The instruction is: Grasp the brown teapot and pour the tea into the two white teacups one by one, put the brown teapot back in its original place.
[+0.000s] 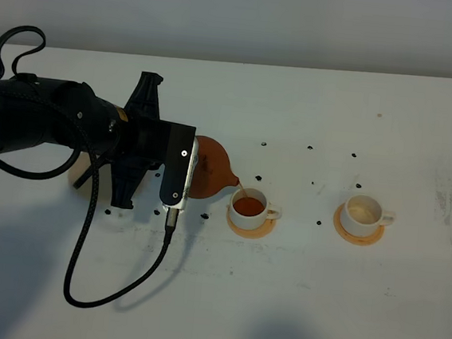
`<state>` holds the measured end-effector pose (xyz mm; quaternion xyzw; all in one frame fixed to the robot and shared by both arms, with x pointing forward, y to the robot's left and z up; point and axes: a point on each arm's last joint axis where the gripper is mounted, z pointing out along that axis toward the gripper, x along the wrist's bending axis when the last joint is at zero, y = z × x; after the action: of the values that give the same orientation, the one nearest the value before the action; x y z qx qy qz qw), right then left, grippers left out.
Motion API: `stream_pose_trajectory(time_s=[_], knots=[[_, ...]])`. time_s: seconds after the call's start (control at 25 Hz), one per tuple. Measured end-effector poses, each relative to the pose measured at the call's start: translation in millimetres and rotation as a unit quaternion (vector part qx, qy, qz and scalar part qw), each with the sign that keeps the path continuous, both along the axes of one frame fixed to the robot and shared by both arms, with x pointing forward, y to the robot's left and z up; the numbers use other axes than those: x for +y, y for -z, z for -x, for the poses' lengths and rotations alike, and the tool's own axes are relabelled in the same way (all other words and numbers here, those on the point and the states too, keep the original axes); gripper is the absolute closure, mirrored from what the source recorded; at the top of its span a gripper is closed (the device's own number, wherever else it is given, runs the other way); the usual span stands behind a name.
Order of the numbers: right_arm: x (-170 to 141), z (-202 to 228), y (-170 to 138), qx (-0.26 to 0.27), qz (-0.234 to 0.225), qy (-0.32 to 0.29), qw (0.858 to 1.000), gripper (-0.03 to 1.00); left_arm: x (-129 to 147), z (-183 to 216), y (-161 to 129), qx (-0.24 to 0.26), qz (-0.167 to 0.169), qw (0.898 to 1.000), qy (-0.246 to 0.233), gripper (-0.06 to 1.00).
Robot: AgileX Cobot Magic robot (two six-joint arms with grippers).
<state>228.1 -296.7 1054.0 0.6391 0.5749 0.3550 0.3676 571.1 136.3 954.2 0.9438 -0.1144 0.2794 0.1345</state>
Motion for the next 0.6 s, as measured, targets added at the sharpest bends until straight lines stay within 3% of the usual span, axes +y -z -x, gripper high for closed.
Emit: stream_pose_trajectory(time_s=[0.6], knots=[[0.0,0.0,0.0,0.000,0.000,0.000,1.000,0.46,-0.4,0.2,0.0,-0.006,-0.010,1.000,0.016,0.87]])
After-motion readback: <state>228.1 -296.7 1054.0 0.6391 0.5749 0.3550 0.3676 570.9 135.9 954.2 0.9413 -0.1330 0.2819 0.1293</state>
